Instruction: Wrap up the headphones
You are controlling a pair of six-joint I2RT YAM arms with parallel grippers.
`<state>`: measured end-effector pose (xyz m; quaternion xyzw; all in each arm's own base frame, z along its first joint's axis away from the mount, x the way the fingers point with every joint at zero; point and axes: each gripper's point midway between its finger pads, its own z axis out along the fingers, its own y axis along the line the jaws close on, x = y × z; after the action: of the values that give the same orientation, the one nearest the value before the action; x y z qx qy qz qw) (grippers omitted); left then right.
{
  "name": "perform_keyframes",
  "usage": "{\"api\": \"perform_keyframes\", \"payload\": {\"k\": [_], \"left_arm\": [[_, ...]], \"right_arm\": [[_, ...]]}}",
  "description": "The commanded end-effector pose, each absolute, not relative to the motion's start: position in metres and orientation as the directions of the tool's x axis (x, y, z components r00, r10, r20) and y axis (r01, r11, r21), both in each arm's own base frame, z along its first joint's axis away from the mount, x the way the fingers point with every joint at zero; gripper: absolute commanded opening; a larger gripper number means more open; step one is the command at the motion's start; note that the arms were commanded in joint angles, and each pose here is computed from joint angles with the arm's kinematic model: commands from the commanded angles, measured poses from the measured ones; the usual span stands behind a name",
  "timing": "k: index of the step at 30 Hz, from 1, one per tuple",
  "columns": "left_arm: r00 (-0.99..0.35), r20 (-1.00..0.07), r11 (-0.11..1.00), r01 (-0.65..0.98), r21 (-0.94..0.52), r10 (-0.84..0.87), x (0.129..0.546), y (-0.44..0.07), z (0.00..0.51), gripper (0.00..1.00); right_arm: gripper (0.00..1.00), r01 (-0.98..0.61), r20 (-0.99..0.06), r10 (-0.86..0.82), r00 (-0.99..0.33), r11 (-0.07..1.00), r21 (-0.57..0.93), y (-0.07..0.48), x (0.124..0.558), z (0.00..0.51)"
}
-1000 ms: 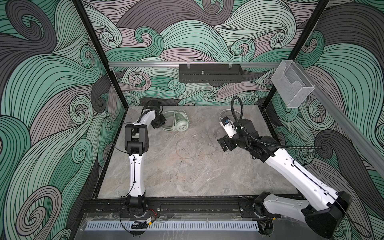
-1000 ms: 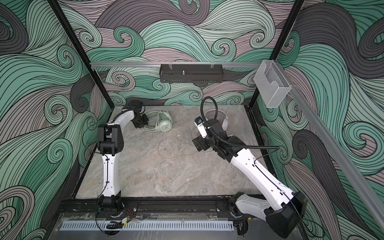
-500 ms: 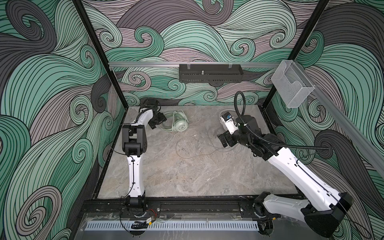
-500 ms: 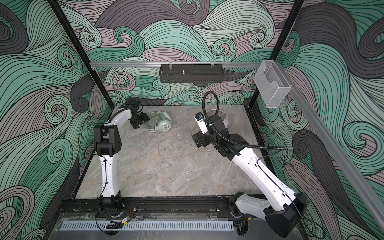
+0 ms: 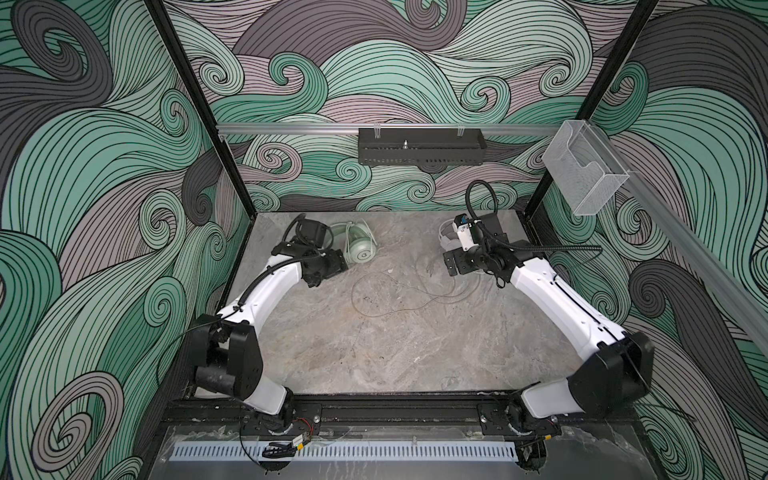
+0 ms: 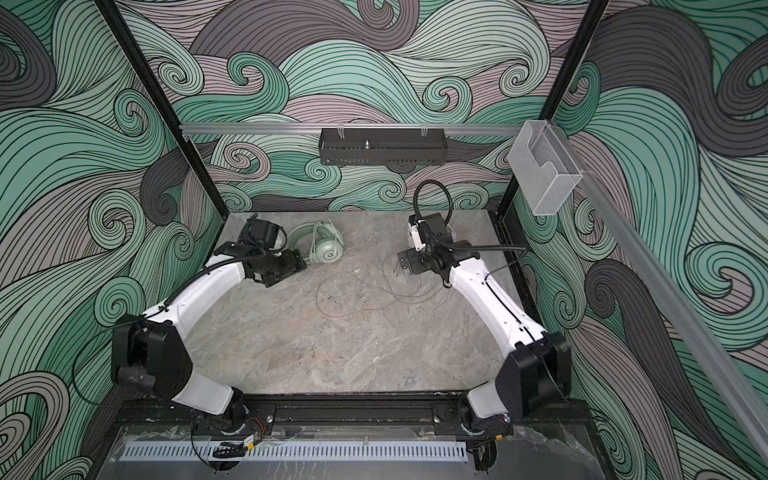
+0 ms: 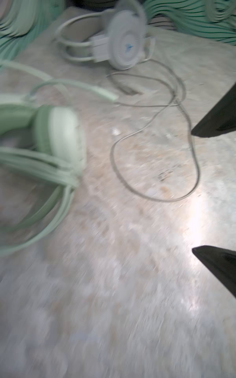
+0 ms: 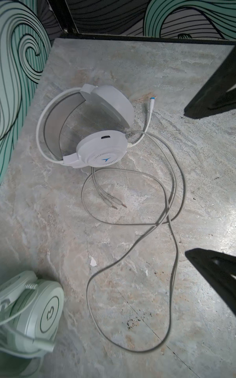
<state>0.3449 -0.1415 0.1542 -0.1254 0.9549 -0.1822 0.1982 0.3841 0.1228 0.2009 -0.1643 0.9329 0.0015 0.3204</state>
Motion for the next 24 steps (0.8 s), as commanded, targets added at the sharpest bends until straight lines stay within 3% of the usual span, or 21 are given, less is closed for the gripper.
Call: {"api": "perform_keyframes", "payload": {"k": [1,7,15,24], "left_arm": [[-0.921,-0.345,0.884,0.002,-0.467,-0.181,0.317,-0.201,0.161,0.84],[-0.937,-0.349,0.876,0.160,-0.455,-0.011,0.270,-0.253,0.159,0.84],[-0.896,-0.440,0.855,0.183,-0.486,-0.058,0.256,-0.242,0.198,0.82],[-0.889,-0.443,0.833,0.153,-0.532,-0.120,0.250,-0.237,0.212,0.82]], "right_arm": [[1.00,-0.248,-0.555,-0.224,-0.801,0.968,-0.034,0.116,0.399,0.179],[0.99,-0.234,-0.532,-0.232,-0.814,0.970,-0.065,0.101,0.446,0.160],[0.96,-0.275,-0.456,-0.287,-0.842,0.957,-0.094,0.105,0.494,0.121],[0.84,-0.332,-0.407,-0.340,-0.848,0.939,-0.092,0.117,0.536,0.084]]}}
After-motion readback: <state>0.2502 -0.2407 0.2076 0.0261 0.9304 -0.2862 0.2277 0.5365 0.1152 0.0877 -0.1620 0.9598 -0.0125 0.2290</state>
